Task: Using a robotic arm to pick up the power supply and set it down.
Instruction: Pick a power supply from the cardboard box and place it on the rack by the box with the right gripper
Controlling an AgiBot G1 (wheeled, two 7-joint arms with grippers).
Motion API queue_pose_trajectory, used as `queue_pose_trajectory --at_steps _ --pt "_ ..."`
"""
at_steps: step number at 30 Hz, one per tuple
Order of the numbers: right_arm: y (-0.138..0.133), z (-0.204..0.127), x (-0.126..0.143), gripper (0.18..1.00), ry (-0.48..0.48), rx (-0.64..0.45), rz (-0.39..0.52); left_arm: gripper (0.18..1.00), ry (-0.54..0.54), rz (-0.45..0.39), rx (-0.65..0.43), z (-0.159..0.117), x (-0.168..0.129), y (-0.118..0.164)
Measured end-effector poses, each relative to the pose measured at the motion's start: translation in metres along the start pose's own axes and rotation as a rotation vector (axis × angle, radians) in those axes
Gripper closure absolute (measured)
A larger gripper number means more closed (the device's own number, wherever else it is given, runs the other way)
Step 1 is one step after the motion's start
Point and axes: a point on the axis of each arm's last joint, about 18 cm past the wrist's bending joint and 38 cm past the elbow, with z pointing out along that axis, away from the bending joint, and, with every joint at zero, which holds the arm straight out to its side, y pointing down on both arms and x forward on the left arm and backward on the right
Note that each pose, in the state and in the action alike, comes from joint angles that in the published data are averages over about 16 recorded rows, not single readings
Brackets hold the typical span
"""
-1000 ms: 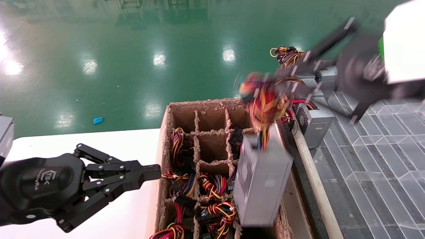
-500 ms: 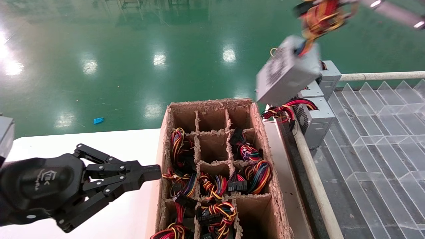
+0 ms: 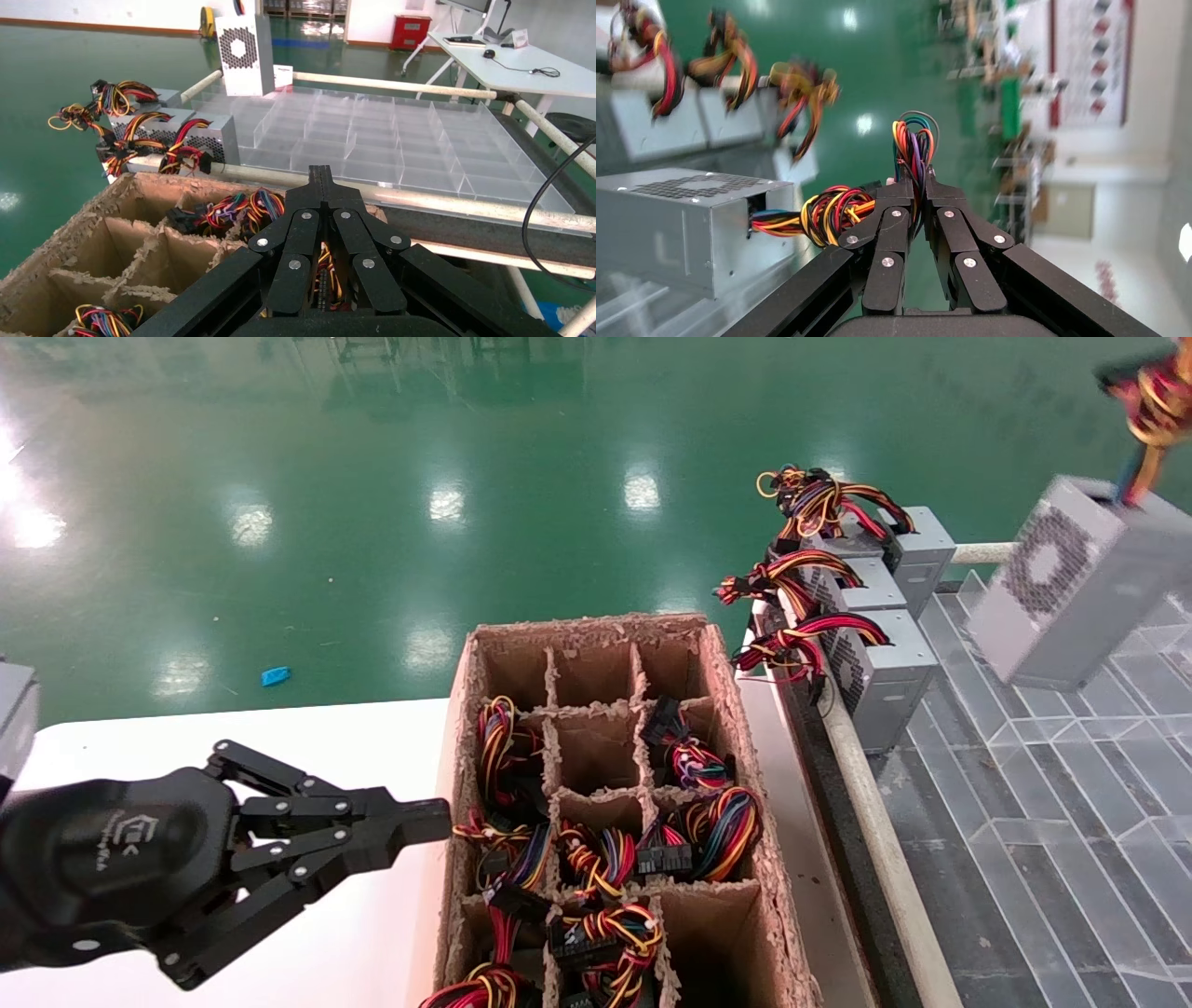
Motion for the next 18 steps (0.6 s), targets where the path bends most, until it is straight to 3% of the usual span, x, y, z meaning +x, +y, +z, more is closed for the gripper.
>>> queue_pose_trajectory --at_steps 9,18 --pt "0.033 0.026 -0.029 0.979 -0.035 -0.108 0.028 0.993 0.0 0.0 0.0 0.0 0.0 0.0" --pt "0.034 0.066 -0.048 0.979 -0.043 -0.112 0.021 0.993 0.0 0.0 0.0 0.0 0.0 0.0"
